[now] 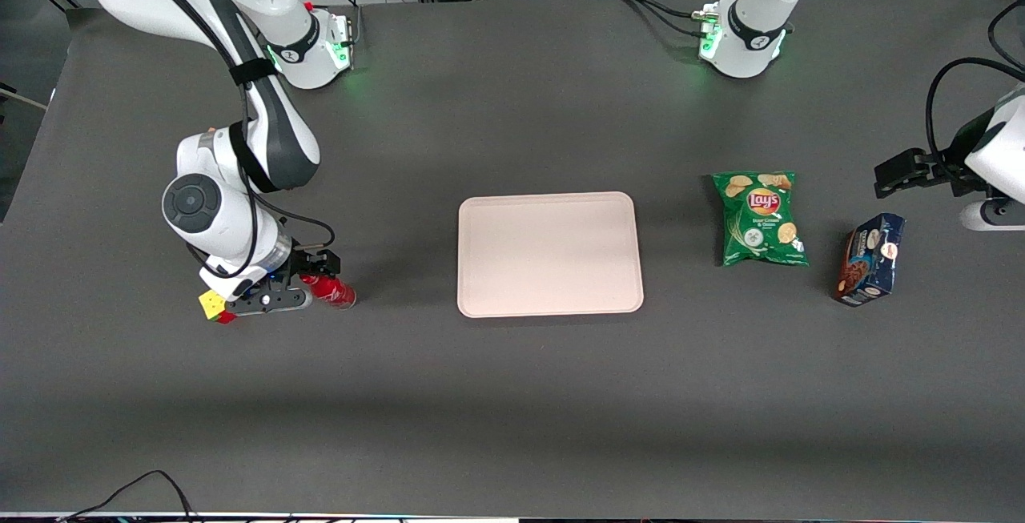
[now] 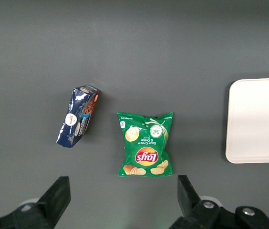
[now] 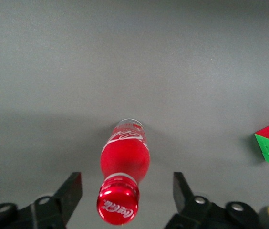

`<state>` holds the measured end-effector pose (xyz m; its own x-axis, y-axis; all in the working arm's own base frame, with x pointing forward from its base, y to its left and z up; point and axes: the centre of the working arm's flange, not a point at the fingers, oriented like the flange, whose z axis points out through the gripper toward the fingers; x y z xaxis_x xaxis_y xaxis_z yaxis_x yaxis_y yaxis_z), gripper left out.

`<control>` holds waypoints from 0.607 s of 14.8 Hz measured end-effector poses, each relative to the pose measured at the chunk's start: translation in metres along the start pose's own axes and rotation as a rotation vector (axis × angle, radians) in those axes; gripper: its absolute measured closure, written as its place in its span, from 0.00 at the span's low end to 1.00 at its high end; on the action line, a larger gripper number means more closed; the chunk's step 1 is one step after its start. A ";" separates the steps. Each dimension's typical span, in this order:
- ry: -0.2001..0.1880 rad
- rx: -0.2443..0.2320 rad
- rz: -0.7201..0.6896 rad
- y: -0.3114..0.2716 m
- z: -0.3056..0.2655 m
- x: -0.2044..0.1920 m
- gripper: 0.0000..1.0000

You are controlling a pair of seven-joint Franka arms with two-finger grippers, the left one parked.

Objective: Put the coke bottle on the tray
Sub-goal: 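Close the right gripper around the neck of the red Coca-Cola bottle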

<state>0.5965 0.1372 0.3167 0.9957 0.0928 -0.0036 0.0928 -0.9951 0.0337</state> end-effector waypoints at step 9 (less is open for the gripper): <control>0.001 0.000 -0.009 0.000 0.000 0.000 0.48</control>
<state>0.5967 0.1374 0.3163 0.9948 0.1021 -0.0027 0.1022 -0.9942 0.0335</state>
